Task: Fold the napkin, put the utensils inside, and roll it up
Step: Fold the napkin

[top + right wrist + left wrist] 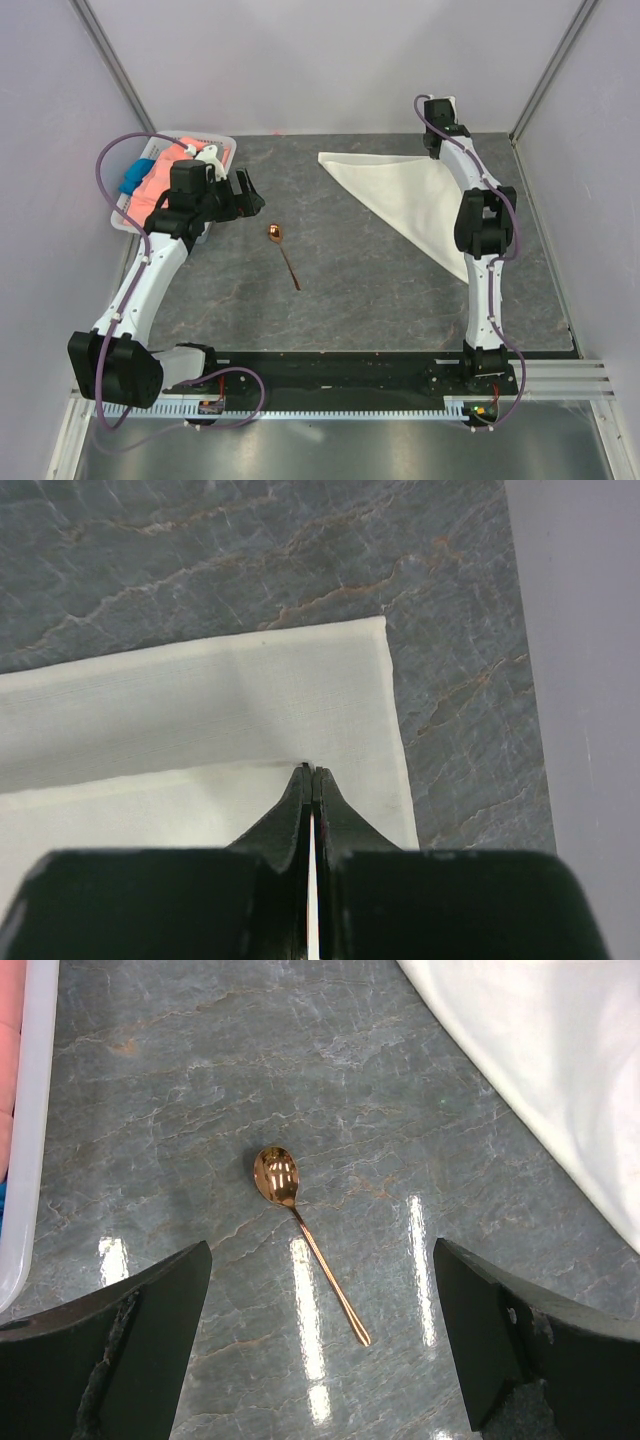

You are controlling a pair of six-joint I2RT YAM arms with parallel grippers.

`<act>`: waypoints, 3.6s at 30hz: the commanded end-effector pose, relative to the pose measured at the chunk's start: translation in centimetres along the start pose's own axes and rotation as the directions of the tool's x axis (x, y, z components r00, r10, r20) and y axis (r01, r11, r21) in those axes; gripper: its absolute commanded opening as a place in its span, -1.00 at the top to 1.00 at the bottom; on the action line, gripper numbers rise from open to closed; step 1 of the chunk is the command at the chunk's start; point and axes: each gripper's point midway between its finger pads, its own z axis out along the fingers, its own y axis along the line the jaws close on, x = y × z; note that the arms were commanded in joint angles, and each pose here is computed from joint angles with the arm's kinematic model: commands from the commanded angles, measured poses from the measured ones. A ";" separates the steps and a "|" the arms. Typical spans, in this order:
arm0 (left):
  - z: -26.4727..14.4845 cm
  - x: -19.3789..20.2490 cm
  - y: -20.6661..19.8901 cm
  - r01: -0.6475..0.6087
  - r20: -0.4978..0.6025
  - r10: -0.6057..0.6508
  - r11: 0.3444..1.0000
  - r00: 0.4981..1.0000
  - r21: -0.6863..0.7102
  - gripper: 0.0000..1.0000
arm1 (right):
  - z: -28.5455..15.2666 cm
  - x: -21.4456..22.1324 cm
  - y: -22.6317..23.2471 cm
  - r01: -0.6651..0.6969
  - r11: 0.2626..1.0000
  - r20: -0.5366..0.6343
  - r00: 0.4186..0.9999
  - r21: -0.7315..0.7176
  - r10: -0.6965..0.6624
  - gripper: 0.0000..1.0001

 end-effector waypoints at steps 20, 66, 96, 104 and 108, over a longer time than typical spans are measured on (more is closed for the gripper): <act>0.3 -0.6 0.3 -0.013 0.020 0.013 1.000 1.000 -0.004 -1.00 | 0.4 -3.3 -5.5 -0.068 0.989 0.079 0.995 0.134 0.058 1.00; 0.8 -0.2 0.6 -0.012 0.000 0.012 1.000 1.000 -0.013 -1.00 | 4.0 -2.0 -6.7 -0.078 0.980 0.065 0.996 0.185 0.067 1.00; 1.2 0.1 0.8 -0.012 -0.016 0.012 1.000 1.000 -0.019 -0.99 | 6.2 -1.5 -5.3 -0.078 0.983 0.082 0.995 0.165 0.065 1.00; 1.4 0.3 1.0 -0.010 -0.025 0.009 1.000 1.000 -0.027 -1.00 | 6.9 -1.9 -5.2 -0.084 0.982 0.108 0.992 0.167 0.067 0.37; 1.4 0.3 0.9 -0.012 -0.023 0.012 1.000 1.000 -0.021 -1.00 | 5.4 -3.7 -6.0 -0.090 0.983 0.145 0.987 0.160 0.067 -0.13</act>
